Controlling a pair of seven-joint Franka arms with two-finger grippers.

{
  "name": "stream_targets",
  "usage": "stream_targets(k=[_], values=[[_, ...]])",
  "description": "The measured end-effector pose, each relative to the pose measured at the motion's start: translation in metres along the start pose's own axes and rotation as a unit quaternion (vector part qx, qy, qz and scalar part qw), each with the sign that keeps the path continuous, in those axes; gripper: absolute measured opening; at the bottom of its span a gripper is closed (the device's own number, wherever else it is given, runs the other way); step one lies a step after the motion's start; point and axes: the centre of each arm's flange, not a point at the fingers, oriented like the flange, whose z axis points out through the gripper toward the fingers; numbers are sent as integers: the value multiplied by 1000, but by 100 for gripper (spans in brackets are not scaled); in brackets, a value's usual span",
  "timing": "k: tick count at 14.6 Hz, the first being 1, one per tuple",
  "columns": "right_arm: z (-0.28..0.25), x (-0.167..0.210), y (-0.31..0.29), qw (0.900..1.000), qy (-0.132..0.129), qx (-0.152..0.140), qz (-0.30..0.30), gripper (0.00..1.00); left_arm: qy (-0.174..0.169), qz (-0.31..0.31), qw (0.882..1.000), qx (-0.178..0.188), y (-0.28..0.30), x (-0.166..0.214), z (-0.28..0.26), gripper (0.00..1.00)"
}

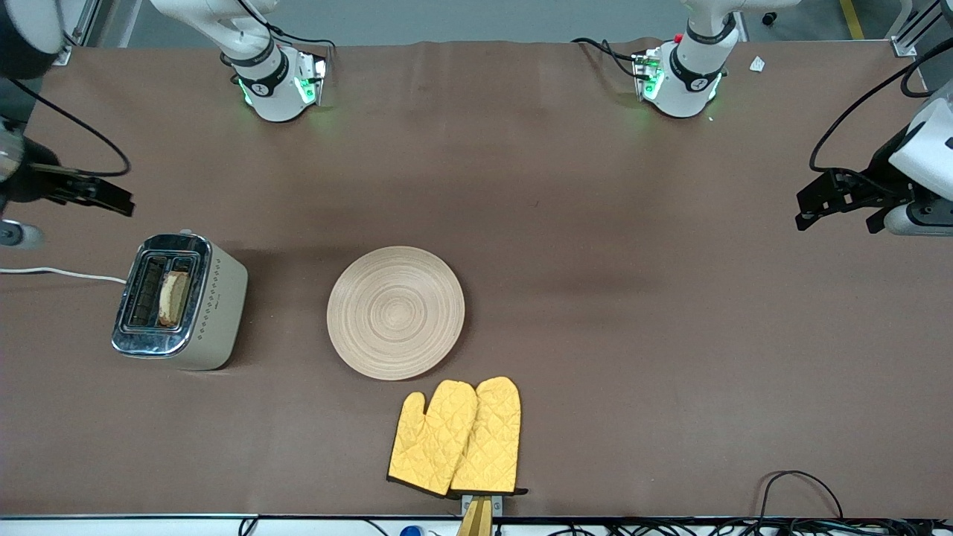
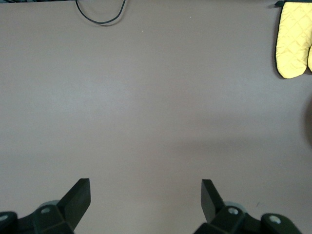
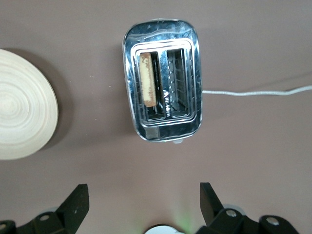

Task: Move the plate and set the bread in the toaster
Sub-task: 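Open the right gripper and raise it away from the toaster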

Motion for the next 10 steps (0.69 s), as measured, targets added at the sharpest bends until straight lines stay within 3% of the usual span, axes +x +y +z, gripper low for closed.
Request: stream_targets(k=[3, 10], values=[[-1, -3, 26, 1000, 2, 9, -27, 100, 0, 0, 1000, 0, 0, 0, 0, 100], [-3, -5, 12, 999, 4, 8, -44, 100, 2, 0, 1000, 0, 0, 0, 0, 100]])
